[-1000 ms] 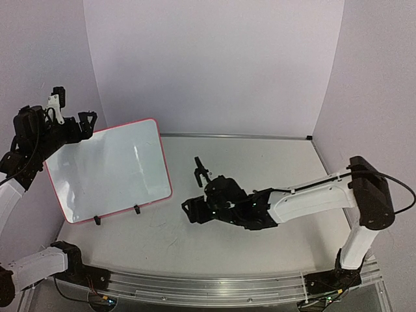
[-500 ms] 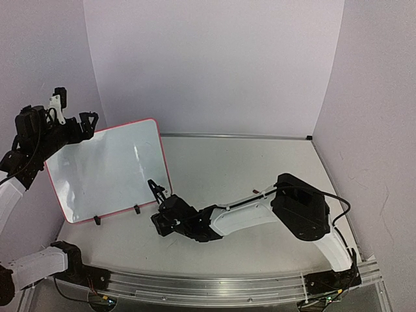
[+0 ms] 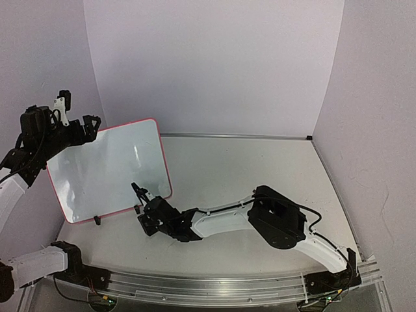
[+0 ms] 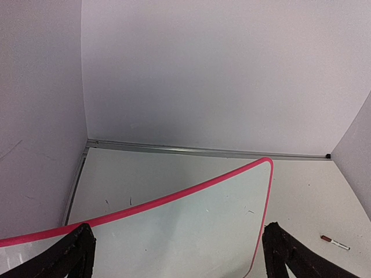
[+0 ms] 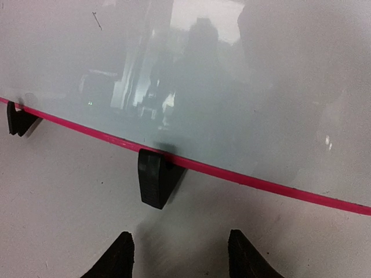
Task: Write a sentence on the whiteboard
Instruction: Move the whiteboard to the center of the board.
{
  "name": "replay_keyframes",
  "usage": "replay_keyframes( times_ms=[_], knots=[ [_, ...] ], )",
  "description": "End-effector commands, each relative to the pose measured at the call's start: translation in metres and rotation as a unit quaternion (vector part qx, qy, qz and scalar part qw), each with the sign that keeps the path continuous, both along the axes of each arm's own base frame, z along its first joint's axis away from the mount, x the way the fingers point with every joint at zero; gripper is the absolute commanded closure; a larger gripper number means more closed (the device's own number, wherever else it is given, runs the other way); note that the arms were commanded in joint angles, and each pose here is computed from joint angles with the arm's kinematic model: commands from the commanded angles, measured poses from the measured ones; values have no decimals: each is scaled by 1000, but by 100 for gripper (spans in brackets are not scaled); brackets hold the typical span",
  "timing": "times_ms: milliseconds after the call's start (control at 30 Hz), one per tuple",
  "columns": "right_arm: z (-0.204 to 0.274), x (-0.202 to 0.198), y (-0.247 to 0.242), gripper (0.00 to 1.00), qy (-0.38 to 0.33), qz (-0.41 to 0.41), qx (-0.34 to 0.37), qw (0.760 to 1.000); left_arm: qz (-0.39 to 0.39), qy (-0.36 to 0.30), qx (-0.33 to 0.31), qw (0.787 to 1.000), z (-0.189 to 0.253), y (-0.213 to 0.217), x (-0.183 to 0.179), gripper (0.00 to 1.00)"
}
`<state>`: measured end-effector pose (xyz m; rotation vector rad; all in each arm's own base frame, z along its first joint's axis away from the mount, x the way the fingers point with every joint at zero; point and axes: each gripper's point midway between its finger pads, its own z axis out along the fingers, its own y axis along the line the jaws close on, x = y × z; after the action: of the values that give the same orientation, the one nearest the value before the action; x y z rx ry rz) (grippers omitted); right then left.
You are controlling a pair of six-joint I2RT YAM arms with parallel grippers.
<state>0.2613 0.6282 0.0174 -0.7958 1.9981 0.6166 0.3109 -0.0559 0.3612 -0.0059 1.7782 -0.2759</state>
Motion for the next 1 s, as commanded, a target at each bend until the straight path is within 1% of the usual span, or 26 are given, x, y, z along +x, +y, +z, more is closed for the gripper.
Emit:
replay_keyframes(
  times_ms=[0,167,367,533,833,967],
  knots=[
    [-12,-8,14,49,1,28,-9,1000,0,-20,-7,1000,16,0,-1,1],
    [-21,-5,25,49,1,34,-9,999,2,-21,-7,1000,16,1,-2,0],
    [-32,2,29,56,-4,17,-12,1000,0,-19,-8,1000,15,0,-1,0],
    [-37,11,26,65,-16,-9,-15,1000,-1,-18,-9,1000,15,0,-1,0],
    [-40,12,28,83,-22,-8,-10,1000,-2,-16,-8,1000,13,0,0,0],
    [-36,12,28,89,-27,-10,-5,1000,-2,-14,-7,1000,12,-1,1,0]
  ],
)
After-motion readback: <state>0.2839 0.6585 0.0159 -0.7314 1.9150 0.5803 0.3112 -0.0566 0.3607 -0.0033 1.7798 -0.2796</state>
